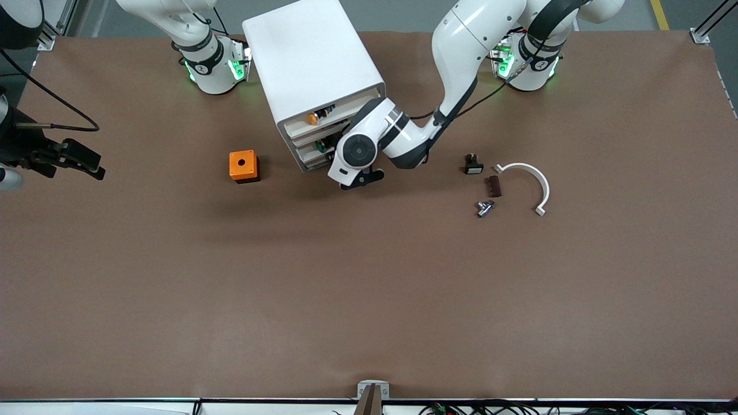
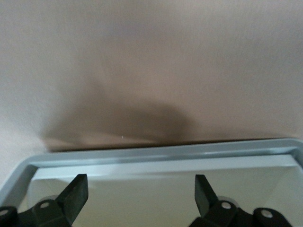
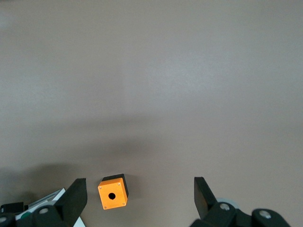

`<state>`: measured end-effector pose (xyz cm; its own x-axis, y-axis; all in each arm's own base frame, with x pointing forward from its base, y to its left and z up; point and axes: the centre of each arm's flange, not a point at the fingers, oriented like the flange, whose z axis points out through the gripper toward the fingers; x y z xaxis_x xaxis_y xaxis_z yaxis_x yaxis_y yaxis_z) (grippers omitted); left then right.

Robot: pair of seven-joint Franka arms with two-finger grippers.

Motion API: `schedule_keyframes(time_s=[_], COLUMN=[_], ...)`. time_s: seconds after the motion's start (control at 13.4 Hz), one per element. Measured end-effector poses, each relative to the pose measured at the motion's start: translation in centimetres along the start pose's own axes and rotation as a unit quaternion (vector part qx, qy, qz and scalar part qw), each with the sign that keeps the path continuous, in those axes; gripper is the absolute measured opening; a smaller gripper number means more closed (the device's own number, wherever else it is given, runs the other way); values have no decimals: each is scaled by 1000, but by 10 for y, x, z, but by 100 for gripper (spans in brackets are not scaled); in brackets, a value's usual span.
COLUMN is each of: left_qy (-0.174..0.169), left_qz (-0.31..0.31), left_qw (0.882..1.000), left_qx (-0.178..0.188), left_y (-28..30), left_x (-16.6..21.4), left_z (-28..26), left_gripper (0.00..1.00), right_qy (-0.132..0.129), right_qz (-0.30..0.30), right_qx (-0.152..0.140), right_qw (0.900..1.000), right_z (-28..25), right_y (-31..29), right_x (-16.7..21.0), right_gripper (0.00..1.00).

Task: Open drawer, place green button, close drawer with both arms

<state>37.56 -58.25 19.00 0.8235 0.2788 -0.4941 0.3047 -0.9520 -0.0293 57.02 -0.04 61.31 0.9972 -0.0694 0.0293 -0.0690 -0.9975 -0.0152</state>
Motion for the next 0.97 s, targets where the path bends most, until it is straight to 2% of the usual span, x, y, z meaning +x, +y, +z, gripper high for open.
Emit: schedule_keyframes(time_s=[0.15,0.3,0.45,0.67,0.82,0.97], left_qy=[0,7,43,106,158,183], left_qz=[-32,-55,-69,-101,-104,-84], left_qw=[999,998,996,985,978,978], left_qx=[3,-2,-22,-90,-87,-62], left_y=[2,0,-5,-36,-80,-129], left_x=[-7,2,38,105,127,137], left_z=[4,-4,-39,-164,-248,-307], left_gripper=[100,100,100,100,100,100], right_qy=[5,7,8,8,8,8], right_qz=[1,2,4,7,7,7], right_qx=[0,0,0,0,0,0], right_qw=[1000,1000,1000,1000,1000,1000], right_z=[-1,-3,-4,-4,-4,-4], right_y=[1,3,4,9,9,8], right_x=[1,1,0,1,1,1], right_gripper=[100,100,100,100,100,100])
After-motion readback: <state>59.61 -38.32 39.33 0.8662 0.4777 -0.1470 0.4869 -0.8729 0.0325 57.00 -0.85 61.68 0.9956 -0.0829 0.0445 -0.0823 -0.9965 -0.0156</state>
